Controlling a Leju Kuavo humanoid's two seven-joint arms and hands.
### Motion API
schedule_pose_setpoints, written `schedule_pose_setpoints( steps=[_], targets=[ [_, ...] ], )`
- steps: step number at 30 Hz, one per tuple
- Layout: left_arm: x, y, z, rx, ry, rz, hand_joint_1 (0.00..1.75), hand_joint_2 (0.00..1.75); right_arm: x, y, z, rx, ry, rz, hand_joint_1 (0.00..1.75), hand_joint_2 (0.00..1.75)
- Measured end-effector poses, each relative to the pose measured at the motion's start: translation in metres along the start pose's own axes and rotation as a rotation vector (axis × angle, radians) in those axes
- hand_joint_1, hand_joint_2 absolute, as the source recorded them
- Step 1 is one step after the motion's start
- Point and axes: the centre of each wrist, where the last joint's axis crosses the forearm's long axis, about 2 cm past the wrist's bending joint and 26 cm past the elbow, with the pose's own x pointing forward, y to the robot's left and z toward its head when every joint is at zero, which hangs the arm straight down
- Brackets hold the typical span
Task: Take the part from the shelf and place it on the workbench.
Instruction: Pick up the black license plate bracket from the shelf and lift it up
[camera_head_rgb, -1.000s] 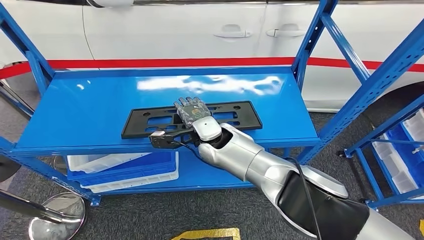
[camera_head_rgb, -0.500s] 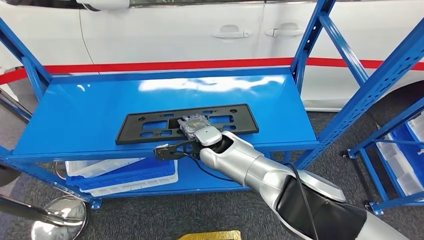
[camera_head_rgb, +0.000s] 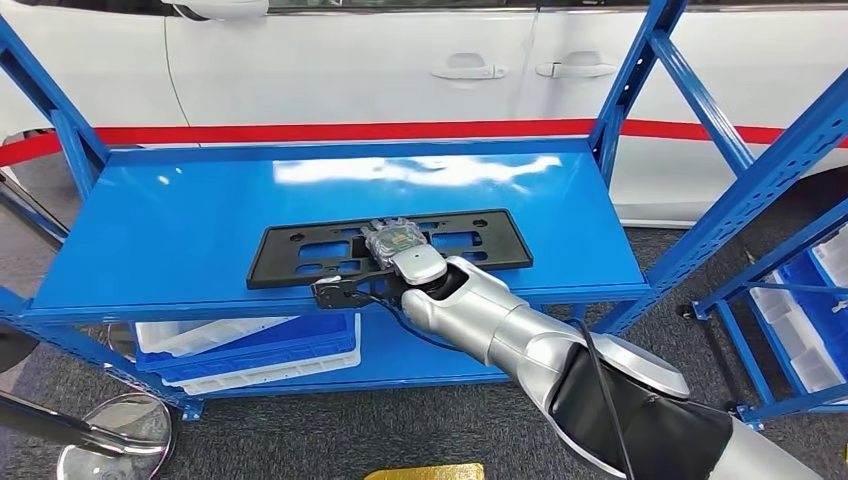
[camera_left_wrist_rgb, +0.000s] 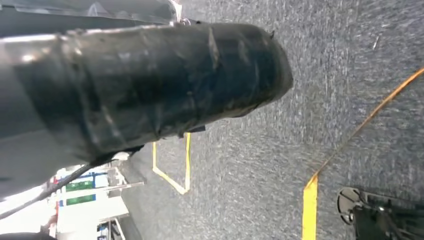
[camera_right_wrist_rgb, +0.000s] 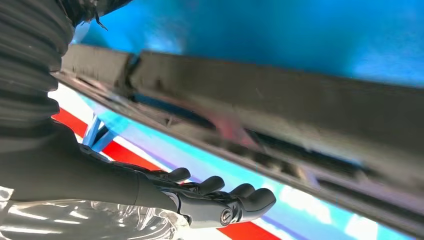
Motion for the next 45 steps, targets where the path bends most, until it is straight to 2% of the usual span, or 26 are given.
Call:
schedule_pose_setpoints(
  steps=[11, 13, 15, 16, 30, 43, 45],
  targets=[
    [0.000, -0.004, 0.002, -0.013, 0.011, -0.009, 0.00, 0.00, -0.015, -0.003, -0.001, -0.019, 0.059, 0.002, 0.00, 1.75],
    [0.000, -0.004, 0.002, -0.013, 0.011, -0.009, 0.00, 0.00, -0.016, -0.003, -0.001, -0.019, 0.062, 0.002, 0.77, 1.75],
    [0.000, -0.004, 0.002, -0.014, 0.012, -0.009, 0.00, 0.00, -0.017, -0.003, -0.001, -0.020, 0.065, 0.002, 1.64, 1.75],
    [0.000, -0.004, 0.002, -0.014, 0.011, -0.009, 0.00, 0.00, -0.017, -0.004, -0.001, -0.020, 0.065, 0.002, 1.71, 1.75],
    [-0.001, -0.006, 0.003, -0.007, -0.006, -0.002, 0.00, 0.00, -0.022, -0.003, -0.001, 0.041, 0.051, -0.047, 1.75, 1.75],
    [0.000, -0.004, 0.002, 0.002, -0.024, 0.006, 0.00, 0.00, -0.022, -0.006, -0.001, 0.019, 0.027, -0.071, 1.75, 1.75],
    [0.000, -0.004, 0.002, -0.004, -0.027, 0.010, 0.00, 0.87, -0.020, -0.008, -0.001, -0.013, 0.025, -0.058, 1.75, 1.75]
  ],
)
